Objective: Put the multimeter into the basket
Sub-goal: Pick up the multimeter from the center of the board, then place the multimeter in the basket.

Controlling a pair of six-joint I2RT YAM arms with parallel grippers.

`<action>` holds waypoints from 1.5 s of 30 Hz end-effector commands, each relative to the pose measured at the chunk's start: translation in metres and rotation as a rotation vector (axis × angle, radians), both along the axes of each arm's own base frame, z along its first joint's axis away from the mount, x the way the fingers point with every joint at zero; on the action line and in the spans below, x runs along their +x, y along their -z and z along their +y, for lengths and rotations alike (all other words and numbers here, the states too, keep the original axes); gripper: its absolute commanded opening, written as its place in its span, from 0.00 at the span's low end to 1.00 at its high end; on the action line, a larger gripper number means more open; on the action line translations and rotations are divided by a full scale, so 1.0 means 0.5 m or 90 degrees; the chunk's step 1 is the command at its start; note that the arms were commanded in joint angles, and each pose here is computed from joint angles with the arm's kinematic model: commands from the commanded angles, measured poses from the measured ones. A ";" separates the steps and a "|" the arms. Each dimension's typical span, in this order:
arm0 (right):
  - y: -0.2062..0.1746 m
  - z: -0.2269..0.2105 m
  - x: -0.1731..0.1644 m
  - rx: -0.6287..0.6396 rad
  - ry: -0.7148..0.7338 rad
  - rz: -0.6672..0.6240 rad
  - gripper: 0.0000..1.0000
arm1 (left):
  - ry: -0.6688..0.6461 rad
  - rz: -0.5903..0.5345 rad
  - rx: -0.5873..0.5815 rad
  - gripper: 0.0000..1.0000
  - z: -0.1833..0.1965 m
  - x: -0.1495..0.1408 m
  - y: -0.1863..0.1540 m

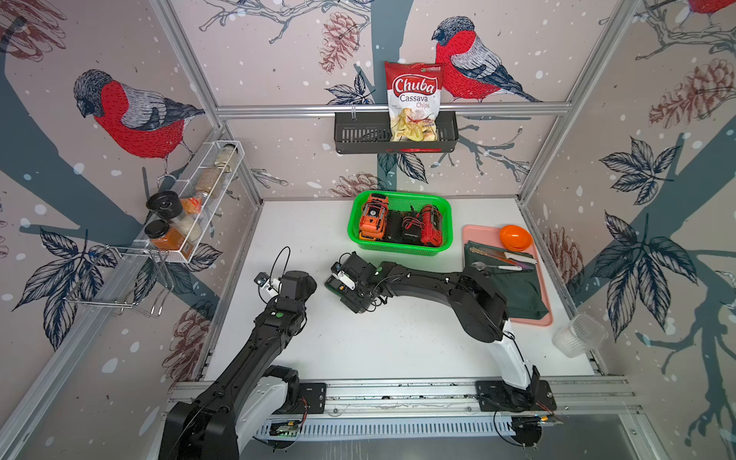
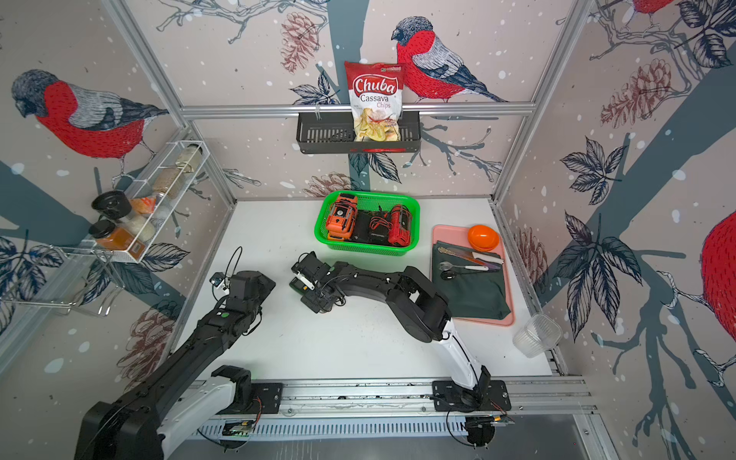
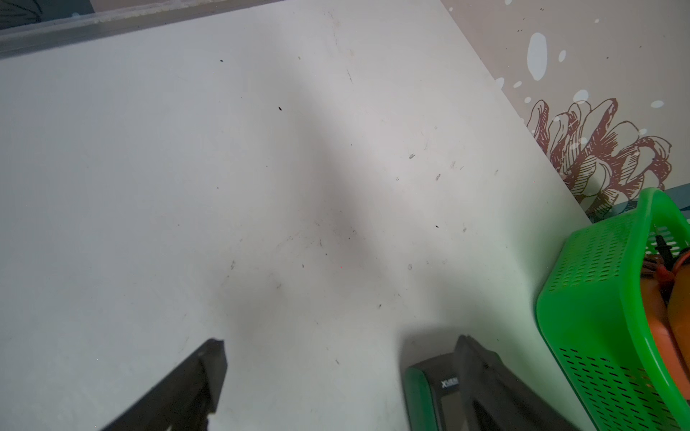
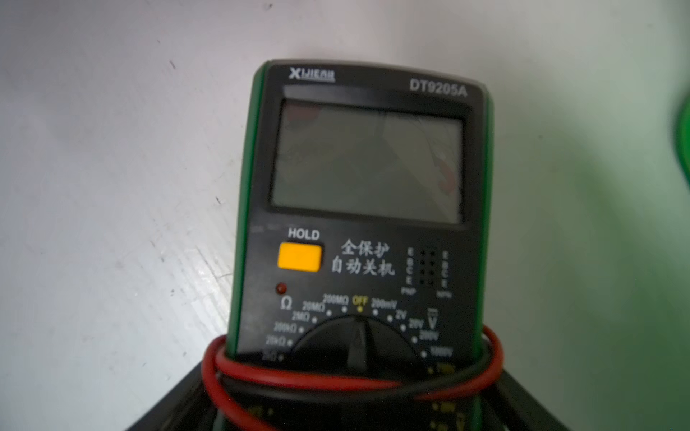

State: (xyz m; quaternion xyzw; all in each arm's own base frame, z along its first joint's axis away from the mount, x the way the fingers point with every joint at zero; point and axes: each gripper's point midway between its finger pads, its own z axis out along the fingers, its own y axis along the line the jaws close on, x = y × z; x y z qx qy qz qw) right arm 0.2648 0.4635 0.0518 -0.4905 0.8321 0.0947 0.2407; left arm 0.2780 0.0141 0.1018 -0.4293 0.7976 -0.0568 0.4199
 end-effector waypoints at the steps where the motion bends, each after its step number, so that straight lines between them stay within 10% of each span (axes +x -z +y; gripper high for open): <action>1: -0.092 -0.017 0.053 0.043 0.120 -0.060 0.19 | -0.007 -0.015 0.019 0.98 0.011 0.003 -0.013; 19: -0.390 -0.227 0.270 0.280 0.480 -0.175 0.18 | 0.032 -0.028 0.035 0.98 -0.003 0.027 -0.026; 45: -0.228 -0.276 0.501 0.216 0.633 -0.226 0.19 | 0.117 -0.011 0.033 0.98 -0.043 0.059 -0.007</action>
